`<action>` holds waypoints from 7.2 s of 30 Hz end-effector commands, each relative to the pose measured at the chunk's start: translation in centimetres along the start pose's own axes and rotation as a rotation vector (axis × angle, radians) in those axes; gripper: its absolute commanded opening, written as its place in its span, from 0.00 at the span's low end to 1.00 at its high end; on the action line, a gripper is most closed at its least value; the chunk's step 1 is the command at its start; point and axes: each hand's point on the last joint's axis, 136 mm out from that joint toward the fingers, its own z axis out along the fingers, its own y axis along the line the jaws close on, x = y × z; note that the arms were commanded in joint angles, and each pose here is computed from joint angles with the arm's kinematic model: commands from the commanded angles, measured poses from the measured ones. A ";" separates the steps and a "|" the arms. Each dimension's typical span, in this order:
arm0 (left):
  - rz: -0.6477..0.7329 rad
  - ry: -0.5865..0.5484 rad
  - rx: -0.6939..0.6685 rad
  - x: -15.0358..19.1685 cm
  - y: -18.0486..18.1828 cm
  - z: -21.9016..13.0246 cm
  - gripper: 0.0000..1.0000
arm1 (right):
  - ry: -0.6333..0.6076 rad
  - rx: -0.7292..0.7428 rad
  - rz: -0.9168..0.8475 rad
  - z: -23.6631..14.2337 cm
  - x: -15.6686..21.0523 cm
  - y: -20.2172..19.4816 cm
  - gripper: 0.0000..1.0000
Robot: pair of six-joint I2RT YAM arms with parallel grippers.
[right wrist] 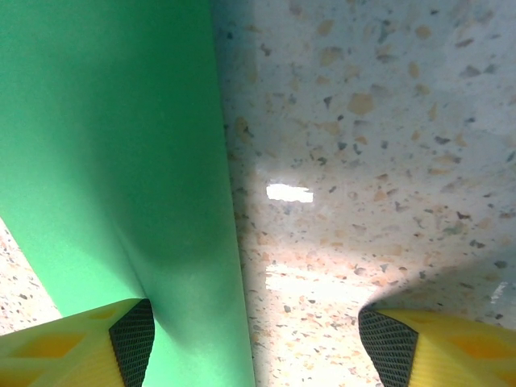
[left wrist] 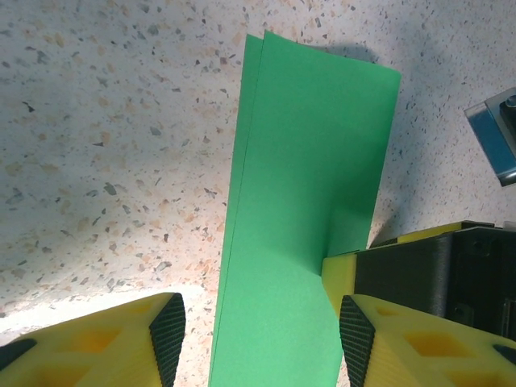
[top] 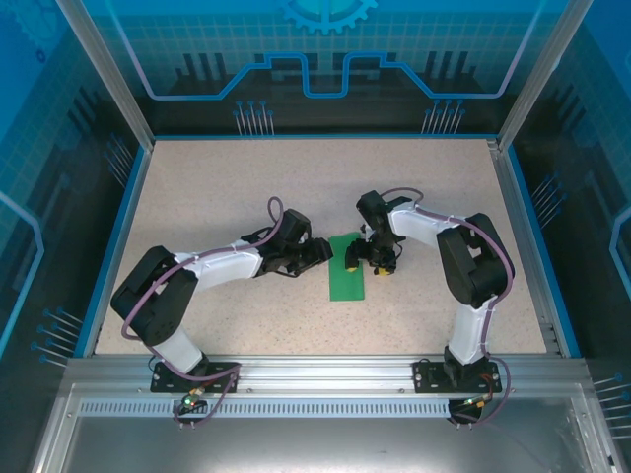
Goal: Fold a paper plane with a square sheet of paper (pick it up from the middle)
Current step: Fold the square sheet of paper in half at the center of the table, then hold the square sheet of paper at the center of the table, then fold the square sheet of paper in half at the center of the table.
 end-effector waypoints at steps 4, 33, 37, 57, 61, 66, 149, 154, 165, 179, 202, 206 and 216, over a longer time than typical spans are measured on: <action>0.007 -0.008 -0.014 0.4 0.3 -0.8 0.57 | 0.030 0.089 -0.050 3.7 0.0 -2.1 0.76; 0.012 0.054 0.011 0.8 -2.1 1.4 0.00 | 0.060 0.137 -0.026 5.3 0.4 -3.4 0.76; 0.015 0.074 0.009 1.1 -2.7 2.6 0.00 | 0.064 0.139 -0.022 5.5 0.5 -3.5 0.76; -0.040 0.138 -0.095 2.4 0.0 6.6 0.00 | 0.072 0.140 -0.022 5.7 0.7 -3.7 0.76; -0.058 0.149 -0.129 2.9 1.3 7.0 0.00 | 0.069 0.134 -0.022 5.6 0.7 -3.6 0.76; -0.061 0.155 -0.168 3.4 2.8 6.9 0.00 | 0.041 0.081 -0.031 4.5 -0.1 -2.3 0.76; -0.038 0.173 -0.242 4.3 4.3 6.7 0.00 | -0.070 -0.642 -0.122 -0.7 3.2 1.9 0.00; -0.037 0.174 -0.247 4.3 4.5 6.7 0.00 | -0.059 -0.637 -0.118 -0.7 4.2 1.9 0.00; -0.037 0.174 -0.247 4.2 4.4 6.7 0.00 | -0.013 -0.554 -0.063 2.5 5.4 0.2 0.00; -0.032 0.175 -0.247 4.3 4.3 6.7 0.00 | -0.036 -0.651 -0.128 0.1 6.5 2.0 0.00; -0.030 0.181 -0.253 4.4 4.4 6.8 0.00 | -0.030 -0.599 -0.105 1.0 7.8 1.0 0.00; -0.028 0.181 -0.256 4.4 4.5 6.8 0.00 | 0.007 -0.546 -0.088 2.5 8.6 0.1 0.00; -0.024 0.179 -0.259 4.3 4.4 6.7 0.00 | -0.052 -0.534 -0.084 0.9 7.3 0.7 0.00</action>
